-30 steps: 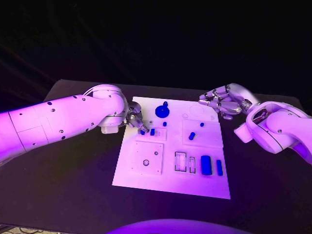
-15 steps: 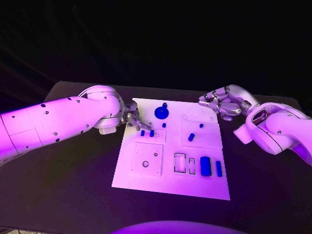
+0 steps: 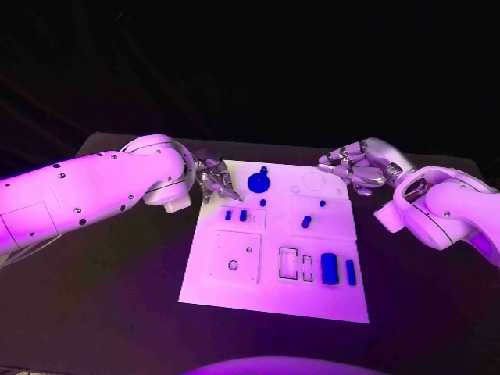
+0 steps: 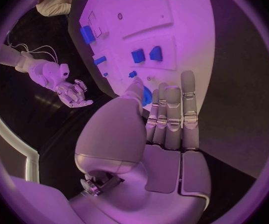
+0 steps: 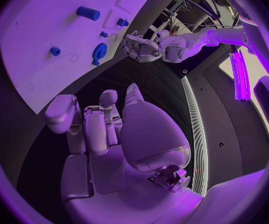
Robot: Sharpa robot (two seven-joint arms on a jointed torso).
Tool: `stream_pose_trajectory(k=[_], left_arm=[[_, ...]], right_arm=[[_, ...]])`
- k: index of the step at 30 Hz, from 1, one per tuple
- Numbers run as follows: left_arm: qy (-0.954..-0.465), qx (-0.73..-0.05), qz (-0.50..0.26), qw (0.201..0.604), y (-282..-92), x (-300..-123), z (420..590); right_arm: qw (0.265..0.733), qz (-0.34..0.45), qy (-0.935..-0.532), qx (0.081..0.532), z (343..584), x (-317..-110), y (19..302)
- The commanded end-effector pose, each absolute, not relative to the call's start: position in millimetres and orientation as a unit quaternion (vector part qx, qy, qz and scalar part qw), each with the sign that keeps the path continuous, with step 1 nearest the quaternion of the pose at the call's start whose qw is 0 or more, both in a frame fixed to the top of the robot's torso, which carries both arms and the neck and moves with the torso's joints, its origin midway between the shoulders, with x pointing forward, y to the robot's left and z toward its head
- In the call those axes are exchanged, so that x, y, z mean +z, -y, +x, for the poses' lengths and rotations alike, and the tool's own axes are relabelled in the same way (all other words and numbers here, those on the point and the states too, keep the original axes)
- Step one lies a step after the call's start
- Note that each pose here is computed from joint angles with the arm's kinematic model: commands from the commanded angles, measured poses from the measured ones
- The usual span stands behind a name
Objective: Assemble the parts on the task board
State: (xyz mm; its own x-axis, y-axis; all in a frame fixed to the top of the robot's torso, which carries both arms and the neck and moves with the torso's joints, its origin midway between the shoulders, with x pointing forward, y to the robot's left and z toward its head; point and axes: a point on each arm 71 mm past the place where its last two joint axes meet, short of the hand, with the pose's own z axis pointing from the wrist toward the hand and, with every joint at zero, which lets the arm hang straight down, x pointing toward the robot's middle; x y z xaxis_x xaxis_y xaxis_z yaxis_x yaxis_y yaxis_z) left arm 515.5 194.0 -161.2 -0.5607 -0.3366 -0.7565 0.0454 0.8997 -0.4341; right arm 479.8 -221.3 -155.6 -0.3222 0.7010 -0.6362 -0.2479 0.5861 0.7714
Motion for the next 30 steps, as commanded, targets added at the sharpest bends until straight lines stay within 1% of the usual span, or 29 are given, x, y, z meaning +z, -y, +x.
stream_pose_trajectory(k=[1,4,7,12,21,24,30], left_arm=[[-0.799,-0.277,0.003,0.533,-169.7,-148.3,513.2],[-0.765,-0.298,0.053,0.568,-155.4,-146.2,509.2],[-0.743,-0.302,0.087,0.591,-147.0,-146.7,506.8],[-0.722,-0.298,0.127,0.611,-137.2,-151.8,504.3],[-0.731,-0.275,0.159,0.604,-124.9,-168.4,505.4],[-0.746,-0.256,0.163,0.593,-122.9,-174.9,507.6],[-0.766,-0.235,0.167,0.575,-119.2,-182.2,510.6]], right_arm=[[0.558,0.158,-0.693,0.428,479.2,-155.6,219.4],[0.558,0.158,-0.693,0.428,479.4,-155.6,219.1],[0.558,0.158,-0.693,0.428,479.6,-155.5,219.1],[0.558,0.157,-0.693,0.429,479.5,-155.5,218.9],[0.558,0.156,-0.692,0.43,479.5,-155.4,218.2],[0.558,0.157,-0.692,0.43,479.6,-155.4,218.1],[0.558,0.156,-0.692,0.43,479.5,-155.3,217.0]])
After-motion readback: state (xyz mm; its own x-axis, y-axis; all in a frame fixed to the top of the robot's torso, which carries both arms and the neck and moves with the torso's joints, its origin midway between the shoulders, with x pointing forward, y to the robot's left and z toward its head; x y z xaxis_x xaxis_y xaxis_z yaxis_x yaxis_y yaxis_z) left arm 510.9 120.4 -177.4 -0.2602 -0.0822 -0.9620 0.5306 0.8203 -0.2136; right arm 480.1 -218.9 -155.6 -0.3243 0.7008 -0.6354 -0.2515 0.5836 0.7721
